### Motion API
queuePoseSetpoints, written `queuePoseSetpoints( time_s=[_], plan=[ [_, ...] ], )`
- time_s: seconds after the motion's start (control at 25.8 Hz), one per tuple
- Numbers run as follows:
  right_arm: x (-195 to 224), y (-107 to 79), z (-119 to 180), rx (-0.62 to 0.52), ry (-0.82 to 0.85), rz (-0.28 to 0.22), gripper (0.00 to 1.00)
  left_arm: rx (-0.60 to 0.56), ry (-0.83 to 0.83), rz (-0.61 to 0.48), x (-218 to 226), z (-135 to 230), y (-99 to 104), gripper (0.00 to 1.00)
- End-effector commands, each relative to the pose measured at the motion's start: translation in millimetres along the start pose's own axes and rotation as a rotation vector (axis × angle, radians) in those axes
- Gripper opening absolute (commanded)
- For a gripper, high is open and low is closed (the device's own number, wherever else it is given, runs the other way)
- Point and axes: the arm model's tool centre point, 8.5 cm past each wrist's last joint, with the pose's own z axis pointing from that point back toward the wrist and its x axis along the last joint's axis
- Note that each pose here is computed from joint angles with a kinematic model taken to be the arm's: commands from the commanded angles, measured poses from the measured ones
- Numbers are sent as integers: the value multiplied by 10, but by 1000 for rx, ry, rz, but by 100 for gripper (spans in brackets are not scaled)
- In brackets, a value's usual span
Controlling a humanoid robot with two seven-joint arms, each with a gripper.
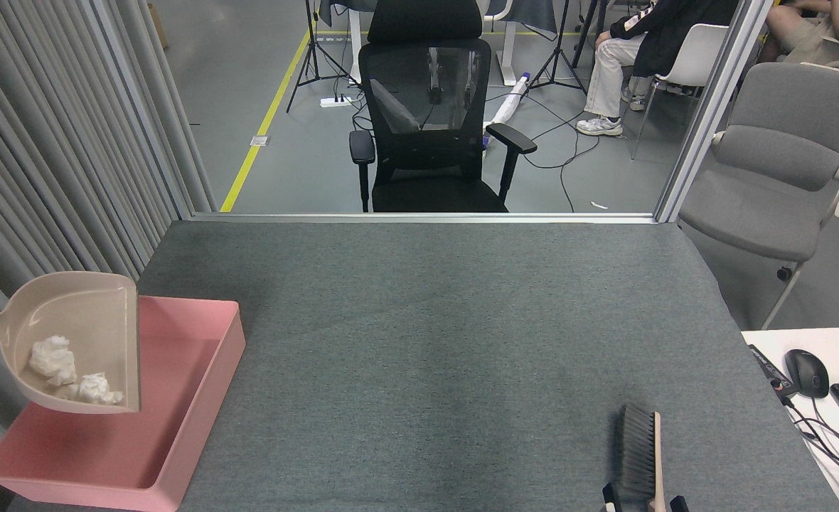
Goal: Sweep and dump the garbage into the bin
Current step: 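Tilt the dustpan with the left gripper to dump paper into the bin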
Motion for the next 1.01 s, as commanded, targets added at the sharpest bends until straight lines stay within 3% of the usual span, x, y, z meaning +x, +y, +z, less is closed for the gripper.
queuePoseSetpoints(
  time_s=[0.0, 0.19, 0.46, 0.62, 0.97],
  plan=[
    [1, 1, 0, 0, -1, 0, 100, -12, 6, -43, 38, -63, 38, 11],
    [-5, -1, 0, 0, 1, 0, 100, -28, 18, -108, 68, -95, 107, 10],
    [1, 0, 1, 0, 0, -1, 100, -11, 26, -181, 136, -129, 440, 9],
    [2, -5, 0, -2, -1, -1, 100, -33, 40, -248, 162, -143, 492, 8],
    [-5, 3, 6, 1, 0, 0, 100, -3, 51, -177, 195, -213, 585, 8]
  ],
)
